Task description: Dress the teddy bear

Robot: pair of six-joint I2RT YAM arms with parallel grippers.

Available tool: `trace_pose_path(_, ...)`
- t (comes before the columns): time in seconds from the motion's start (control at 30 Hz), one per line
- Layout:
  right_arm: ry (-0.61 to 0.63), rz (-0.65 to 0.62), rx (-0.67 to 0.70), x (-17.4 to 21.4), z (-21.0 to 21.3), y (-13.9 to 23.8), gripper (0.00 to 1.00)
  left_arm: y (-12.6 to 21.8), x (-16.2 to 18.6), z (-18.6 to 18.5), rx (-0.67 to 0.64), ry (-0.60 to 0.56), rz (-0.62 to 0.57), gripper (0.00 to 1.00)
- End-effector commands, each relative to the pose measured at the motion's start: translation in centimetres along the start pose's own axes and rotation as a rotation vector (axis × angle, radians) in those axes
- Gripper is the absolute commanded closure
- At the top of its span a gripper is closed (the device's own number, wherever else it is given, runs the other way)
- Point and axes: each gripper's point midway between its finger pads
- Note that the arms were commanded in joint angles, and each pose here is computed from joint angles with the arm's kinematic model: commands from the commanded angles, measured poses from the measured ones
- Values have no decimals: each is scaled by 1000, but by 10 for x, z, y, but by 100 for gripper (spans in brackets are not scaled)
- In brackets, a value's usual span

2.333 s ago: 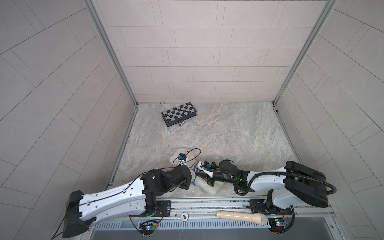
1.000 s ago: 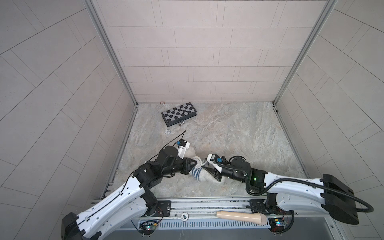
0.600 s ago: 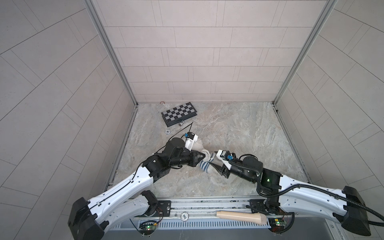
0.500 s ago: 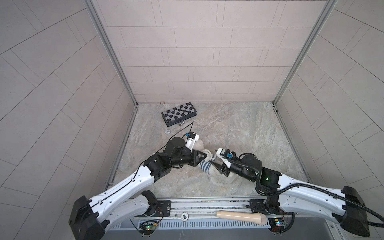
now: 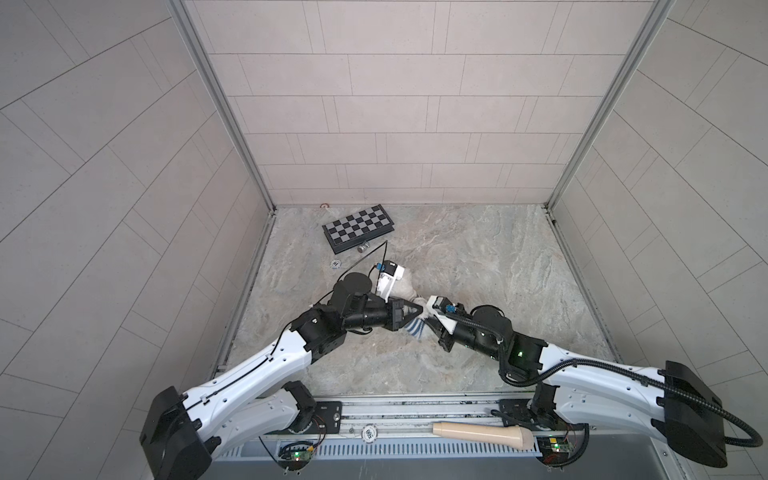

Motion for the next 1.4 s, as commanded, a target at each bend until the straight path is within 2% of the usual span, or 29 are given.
trace_pose_path(0.0,-42,41,33,25,-7,1,92,13,-13,-57,184,-75,-34,100)
trace_pose_path(0.07,-63,47,51,34,-11,2,96,13,-13,-60,201,-70,-33,100)
trace_pose_path(0.2,-78,48,68,40,-15,6,97,12,-14,-64,230,-60,-30,100)
trace_pose_path(0.37,-65,50,70,42,-16,9,93,11,-13,-61,240,-46,-27,100)
trace_pose_path(0.47,-45,60,66,44,-15,10,89,9,-10,-36,122,-79,-27,100)
trace_pose_path(0.57,-22,101,48,52,-12,7,89,3,0,19,-92,-99,6,100)
trace_pose_path(0.63,-24,123,23,59,-6,3,90,-3,8,52,-185,-72,26,100)
trace_pose_path(0.73,-39,156,-19,67,3,-6,86,-12,17,81,-230,-50,36,100)
trace_pose_path(0.87,-68,173,-84,72,19,-18,74,-13,28,116,-319,-11,42,100)
trace_pose_path(0.97,-92,143,-103,64,25,-20,61,-9,41,141,-383,22,68,100)
trace_pose_path(1.07,-86,125,-116,48,25,-17,55,-2,52,158,-439,29,87,100)
trace_pose_path(1.27,-79,104,-102,11,13,-15,57,11,63,175,-502,25,90,100)
trace_pose_path(1.37,-80,133,-102,13,13,-23,60,16,65,179,-523,18,80,100)
Point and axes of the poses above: each gripper's point midway between its finger pads, its own y axis back along the fingers, its own z axis along the line the jaws close on, x = y × z, and after that the axes turned 12 degrees about y, right-handed
